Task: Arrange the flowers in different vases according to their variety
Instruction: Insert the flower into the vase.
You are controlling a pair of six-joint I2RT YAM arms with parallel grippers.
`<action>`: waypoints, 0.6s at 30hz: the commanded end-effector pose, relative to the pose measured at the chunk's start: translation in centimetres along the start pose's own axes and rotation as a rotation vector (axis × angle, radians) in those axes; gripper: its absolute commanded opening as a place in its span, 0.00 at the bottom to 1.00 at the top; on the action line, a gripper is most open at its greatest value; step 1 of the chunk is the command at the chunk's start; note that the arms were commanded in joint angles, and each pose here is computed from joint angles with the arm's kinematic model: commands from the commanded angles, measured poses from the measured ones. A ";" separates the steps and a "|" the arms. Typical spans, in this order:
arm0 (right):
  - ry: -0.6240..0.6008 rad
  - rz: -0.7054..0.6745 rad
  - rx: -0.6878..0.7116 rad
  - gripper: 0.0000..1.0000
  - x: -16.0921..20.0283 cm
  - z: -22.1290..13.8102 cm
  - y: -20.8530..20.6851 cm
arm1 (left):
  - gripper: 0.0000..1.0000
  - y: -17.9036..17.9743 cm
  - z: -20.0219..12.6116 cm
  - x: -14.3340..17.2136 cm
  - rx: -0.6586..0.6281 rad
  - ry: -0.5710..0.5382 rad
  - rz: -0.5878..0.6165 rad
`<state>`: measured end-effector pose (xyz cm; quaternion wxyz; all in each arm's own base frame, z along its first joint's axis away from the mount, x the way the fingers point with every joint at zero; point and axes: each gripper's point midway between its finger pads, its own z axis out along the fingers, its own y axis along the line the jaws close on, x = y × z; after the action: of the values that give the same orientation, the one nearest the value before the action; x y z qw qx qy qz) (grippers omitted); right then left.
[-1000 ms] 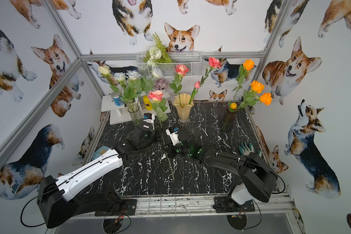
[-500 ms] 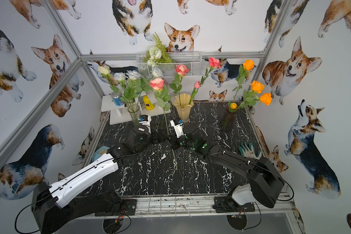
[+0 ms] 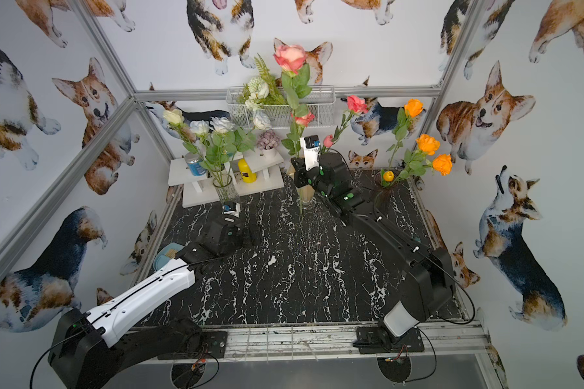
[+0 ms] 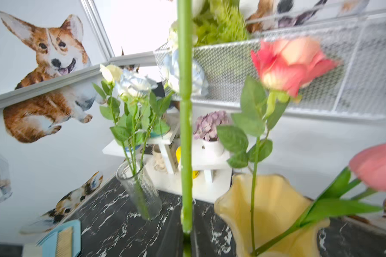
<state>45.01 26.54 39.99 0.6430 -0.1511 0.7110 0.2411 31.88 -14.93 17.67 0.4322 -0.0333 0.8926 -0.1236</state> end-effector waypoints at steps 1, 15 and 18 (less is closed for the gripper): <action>-0.101 -0.085 0.064 0.00 -3.6 1.5 -1.5 | 1.00 0.0 0.0 -0.2 0.015 -0.007 0.010; -0.207 -0.205 0.214 0.00 -5.2 8.1 -6.7 | 1.00 1.4 0.4 0.0 0.011 0.000 -0.001; -0.191 -0.193 0.221 0.00 -3.8 9.0 -7.3 | 1.00 1.8 0.5 -0.1 0.005 0.000 -0.003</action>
<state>56.40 25.37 41.05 0.7181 -0.1350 0.6719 0.1213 32.09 -13.24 16.58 0.4235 -0.0379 0.8970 -0.1204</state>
